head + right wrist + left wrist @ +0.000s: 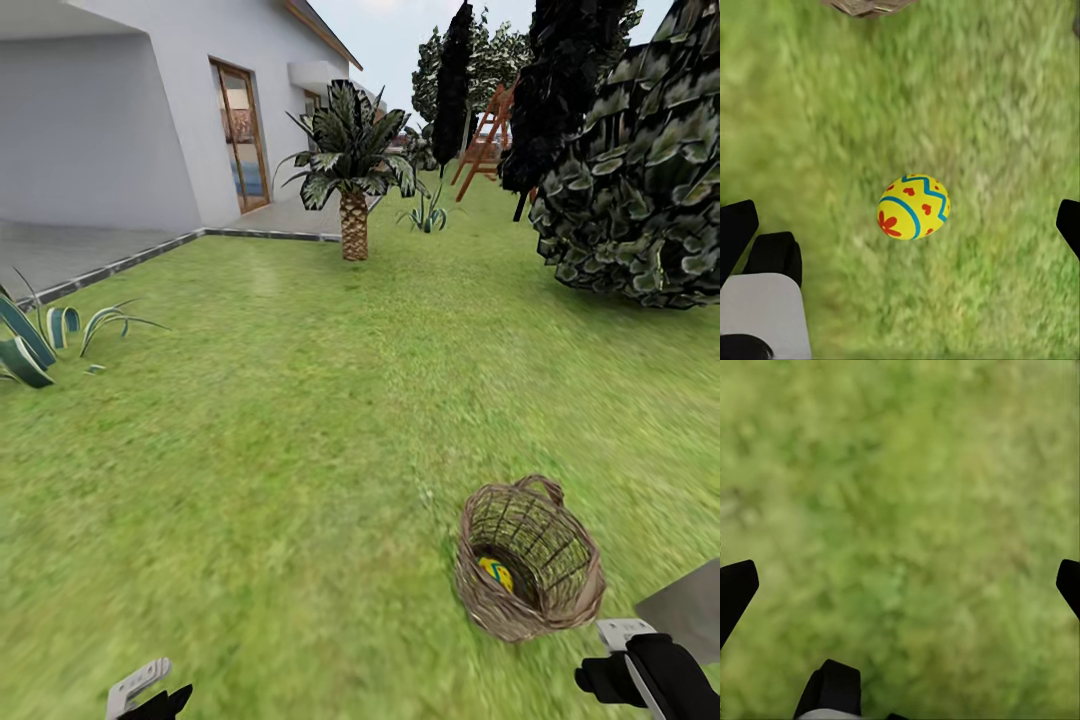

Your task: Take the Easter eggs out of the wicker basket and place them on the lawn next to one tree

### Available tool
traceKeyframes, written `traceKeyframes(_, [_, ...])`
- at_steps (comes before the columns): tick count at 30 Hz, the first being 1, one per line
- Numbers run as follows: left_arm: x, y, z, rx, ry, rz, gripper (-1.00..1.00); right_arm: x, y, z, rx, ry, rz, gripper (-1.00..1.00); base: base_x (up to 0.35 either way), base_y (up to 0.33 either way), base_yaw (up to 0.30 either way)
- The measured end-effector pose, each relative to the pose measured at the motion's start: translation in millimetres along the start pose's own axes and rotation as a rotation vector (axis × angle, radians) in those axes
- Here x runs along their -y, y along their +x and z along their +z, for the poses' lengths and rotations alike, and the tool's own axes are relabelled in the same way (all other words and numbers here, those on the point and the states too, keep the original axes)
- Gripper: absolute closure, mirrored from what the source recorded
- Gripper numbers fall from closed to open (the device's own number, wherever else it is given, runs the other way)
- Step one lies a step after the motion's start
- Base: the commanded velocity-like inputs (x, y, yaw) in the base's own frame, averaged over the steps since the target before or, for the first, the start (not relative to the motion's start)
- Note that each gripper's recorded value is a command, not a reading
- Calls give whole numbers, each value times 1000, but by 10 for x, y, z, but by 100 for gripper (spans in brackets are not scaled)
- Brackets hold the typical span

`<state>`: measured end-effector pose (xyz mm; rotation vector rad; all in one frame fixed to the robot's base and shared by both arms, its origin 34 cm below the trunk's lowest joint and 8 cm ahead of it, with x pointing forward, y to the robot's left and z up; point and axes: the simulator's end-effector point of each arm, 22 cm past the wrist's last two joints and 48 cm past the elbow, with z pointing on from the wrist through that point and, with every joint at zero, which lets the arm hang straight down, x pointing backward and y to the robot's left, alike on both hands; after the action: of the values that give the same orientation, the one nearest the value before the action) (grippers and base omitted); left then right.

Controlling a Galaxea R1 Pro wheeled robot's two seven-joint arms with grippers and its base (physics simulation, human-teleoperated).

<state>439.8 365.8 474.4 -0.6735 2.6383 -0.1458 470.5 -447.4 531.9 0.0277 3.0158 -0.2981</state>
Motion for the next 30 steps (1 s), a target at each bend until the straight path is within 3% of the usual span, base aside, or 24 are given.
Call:
traceKeyframes(8, [12, -21, -47, -1, 0, 0, -100, 22, 38, -29, -13, 2, 3, -100, 0, 0, 0])
traceKeyframes(24, [71, -142, -298, 0, 0, -1, -100, 81, -8, -299, -14, 6, 3, -100, 2, 1, 0])
traceKeyframes(30, [97, -195, -393, 3, 1, 0, -100, 103, -22, -401, -14, 6, 2, -100, 210, 100, 0])
